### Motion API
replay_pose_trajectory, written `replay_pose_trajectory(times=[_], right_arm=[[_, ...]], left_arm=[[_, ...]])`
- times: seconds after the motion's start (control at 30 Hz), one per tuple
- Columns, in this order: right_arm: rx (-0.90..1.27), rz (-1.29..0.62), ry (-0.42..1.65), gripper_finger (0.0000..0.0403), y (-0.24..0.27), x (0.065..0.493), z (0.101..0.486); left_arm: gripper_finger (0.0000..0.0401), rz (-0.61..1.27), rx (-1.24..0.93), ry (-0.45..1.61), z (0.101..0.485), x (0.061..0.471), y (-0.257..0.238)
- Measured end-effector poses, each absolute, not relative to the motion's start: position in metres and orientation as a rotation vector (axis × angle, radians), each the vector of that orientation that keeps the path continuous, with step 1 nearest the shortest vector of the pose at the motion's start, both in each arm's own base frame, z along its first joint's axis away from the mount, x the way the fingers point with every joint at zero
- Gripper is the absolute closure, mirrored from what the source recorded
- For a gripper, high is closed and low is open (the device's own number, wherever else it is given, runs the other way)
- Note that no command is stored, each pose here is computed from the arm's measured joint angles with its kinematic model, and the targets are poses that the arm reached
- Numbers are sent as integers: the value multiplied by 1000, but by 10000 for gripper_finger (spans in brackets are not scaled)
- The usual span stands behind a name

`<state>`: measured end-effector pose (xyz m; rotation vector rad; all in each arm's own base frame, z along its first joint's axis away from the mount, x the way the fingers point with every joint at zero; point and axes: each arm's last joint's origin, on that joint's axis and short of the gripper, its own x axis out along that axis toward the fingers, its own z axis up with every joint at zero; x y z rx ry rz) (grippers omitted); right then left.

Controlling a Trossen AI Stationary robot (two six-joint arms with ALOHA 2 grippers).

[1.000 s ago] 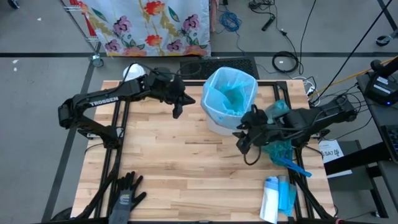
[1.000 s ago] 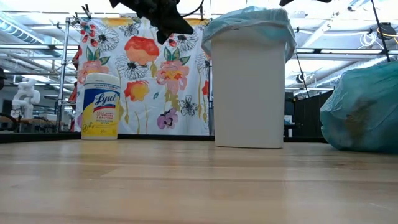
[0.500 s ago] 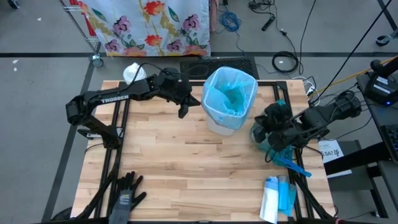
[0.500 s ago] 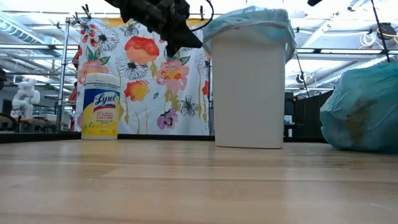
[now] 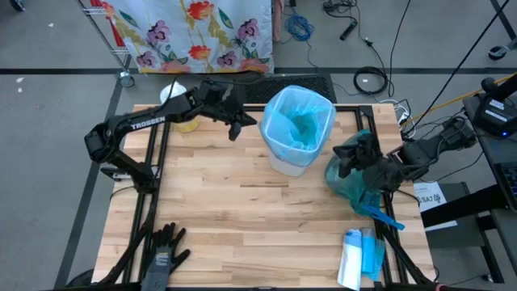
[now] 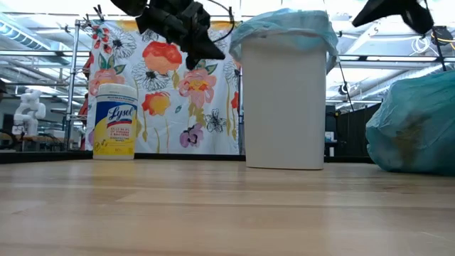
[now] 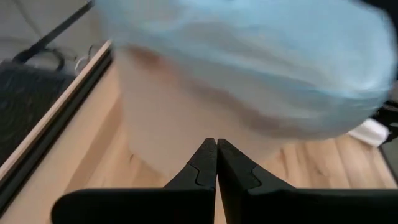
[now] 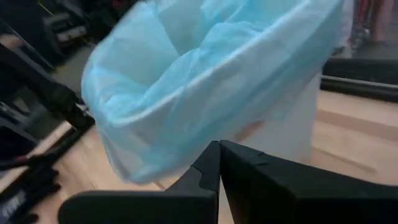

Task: Place trash/remove bag and relplace
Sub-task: Insert a new trash bag into the trash bin

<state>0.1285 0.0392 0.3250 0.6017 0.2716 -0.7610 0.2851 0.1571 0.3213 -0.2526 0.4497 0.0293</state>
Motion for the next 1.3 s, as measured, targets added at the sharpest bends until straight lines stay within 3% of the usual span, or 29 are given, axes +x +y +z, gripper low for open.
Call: replay_pose_trajectory(times=[0.17, 0.43, 0.93, 1.17, 1.3], right_arm=[[557, -731, 210, 403, 34, 142, 310], [479, -791, 221, 403, 19, 151, 301], [452, -800, 404, 403, 0, 176, 280], [512, -799, 451, 403, 2, 171, 273], [520, -769, 400, 403, 2, 166, 280]], left_arm=[[394, 73, -273, 495, 317, 275, 169], [395, -63, -229, 378, 327, 283, 164], [395, -181, -314, 507, 273, 331, 148], [395, 3, -342, 712, 260, 314, 155], [395, 108, -328, 685, 274, 296, 170]])
